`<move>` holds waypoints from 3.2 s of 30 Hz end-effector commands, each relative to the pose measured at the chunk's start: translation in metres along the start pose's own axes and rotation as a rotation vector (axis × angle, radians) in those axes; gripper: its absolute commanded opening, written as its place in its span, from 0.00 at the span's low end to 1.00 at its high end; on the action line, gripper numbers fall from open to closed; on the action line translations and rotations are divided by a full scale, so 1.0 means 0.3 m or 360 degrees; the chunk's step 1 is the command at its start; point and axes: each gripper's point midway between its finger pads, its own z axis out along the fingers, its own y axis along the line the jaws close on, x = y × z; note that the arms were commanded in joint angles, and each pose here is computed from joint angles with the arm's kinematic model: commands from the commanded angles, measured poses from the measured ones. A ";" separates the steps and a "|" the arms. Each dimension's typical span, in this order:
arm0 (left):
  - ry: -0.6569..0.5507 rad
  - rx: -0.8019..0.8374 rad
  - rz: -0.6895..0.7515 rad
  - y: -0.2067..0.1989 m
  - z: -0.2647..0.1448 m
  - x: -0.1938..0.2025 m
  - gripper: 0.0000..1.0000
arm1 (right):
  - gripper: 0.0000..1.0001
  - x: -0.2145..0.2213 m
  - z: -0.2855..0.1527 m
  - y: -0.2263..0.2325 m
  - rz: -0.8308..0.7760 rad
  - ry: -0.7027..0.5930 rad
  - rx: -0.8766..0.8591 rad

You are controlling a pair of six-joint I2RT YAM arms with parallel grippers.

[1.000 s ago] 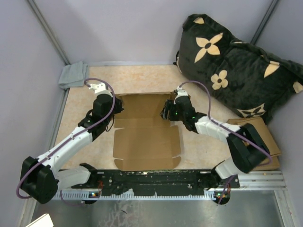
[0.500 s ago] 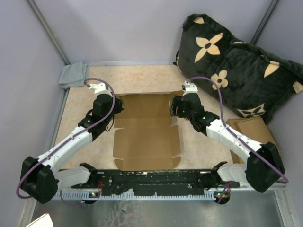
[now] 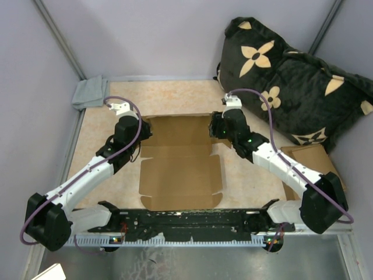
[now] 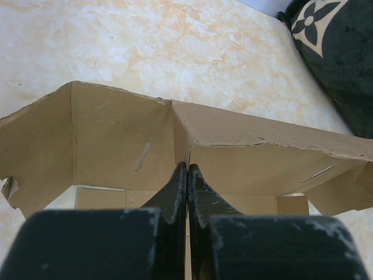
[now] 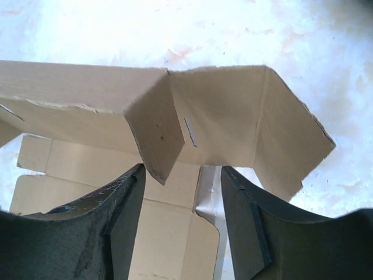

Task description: Fold the paper box

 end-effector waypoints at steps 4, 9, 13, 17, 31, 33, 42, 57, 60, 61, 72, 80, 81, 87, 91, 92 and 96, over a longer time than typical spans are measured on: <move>-0.0001 0.0029 -0.0008 -0.007 -0.008 -0.002 0.00 | 0.49 -0.139 0.027 0.077 -0.0011 -0.0149 -0.0094; 0.0004 0.0030 0.0002 -0.006 -0.006 0.003 0.00 | 0.32 -0.127 0.065 0.084 0.0005 -0.0119 -0.0081; 0.0009 0.0022 0.0017 0.003 -0.007 0.010 0.00 | 0.13 -0.128 0.075 0.072 0.0037 -0.0137 -0.0042; 0.0005 0.0000 0.0024 0.016 -0.015 0.011 0.08 | 0.05 -0.137 0.072 0.058 0.0057 -0.0161 -0.0004; 0.0003 -0.0155 -0.0154 0.173 -0.154 0.089 0.40 | 0.02 -0.152 0.014 0.014 0.0071 -0.0225 0.0065; 0.0016 -0.0185 -0.0176 0.202 -0.166 0.118 0.41 | 0.02 -0.148 0.011 0.006 0.0068 -0.0220 0.0083; 0.0071 -0.0140 -0.0243 0.218 -0.205 0.174 0.47 | 0.02 -0.134 0.017 -0.026 0.0110 -0.0203 0.0172; 0.0463 -0.0291 -0.0151 0.249 -0.100 0.396 0.46 | 0.03 -0.104 0.006 -0.014 0.0159 -0.0173 0.0119; 0.0464 -0.0273 -0.0162 0.240 -0.082 0.405 0.47 | 0.03 -0.104 0.003 -0.011 0.0162 -0.0171 0.0111; 0.0465 -0.0275 -0.0164 0.240 -0.077 0.409 0.47 | 0.03 -0.102 0.003 -0.010 0.0162 -0.0168 0.0108; 0.0510 -0.0283 -0.0173 0.245 -0.030 0.471 0.49 | 0.03 -0.087 0.007 0.004 0.0167 -0.0146 0.0065; 0.0492 -0.0282 -0.0131 0.259 -0.009 0.487 0.48 | 0.03 -0.076 0.004 0.004 0.0157 -0.0128 0.0057; 0.0493 -0.0274 -0.0130 0.257 -0.008 0.490 0.48 | 0.03 -0.076 0.003 0.005 0.0156 -0.0129 0.0054; 0.0502 -0.0291 -0.0098 0.278 -0.004 0.513 0.46 | 0.04 -0.076 0.002 0.010 0.0157 -0.0126 0.0041; 0.0507 -0.0327 -0.0055 0.300 -0.004 0.520 0.45 | 0.04 -0.074 0.002 0.011 0.0152 -0.0120 0.0038; 0.0516 -0.0345 -0.0043 0.308 -0.006 0.524 0.45 | 0.04 -0.073 0.002 0.010 0.0151 -0.0119 0.0040; 0.0525 -0.0338 -0.0029 0.309 -0.004 0.531 0.45 | 0.04 -0.069 0.005 0.011 0.0149 -0.0114 0.0036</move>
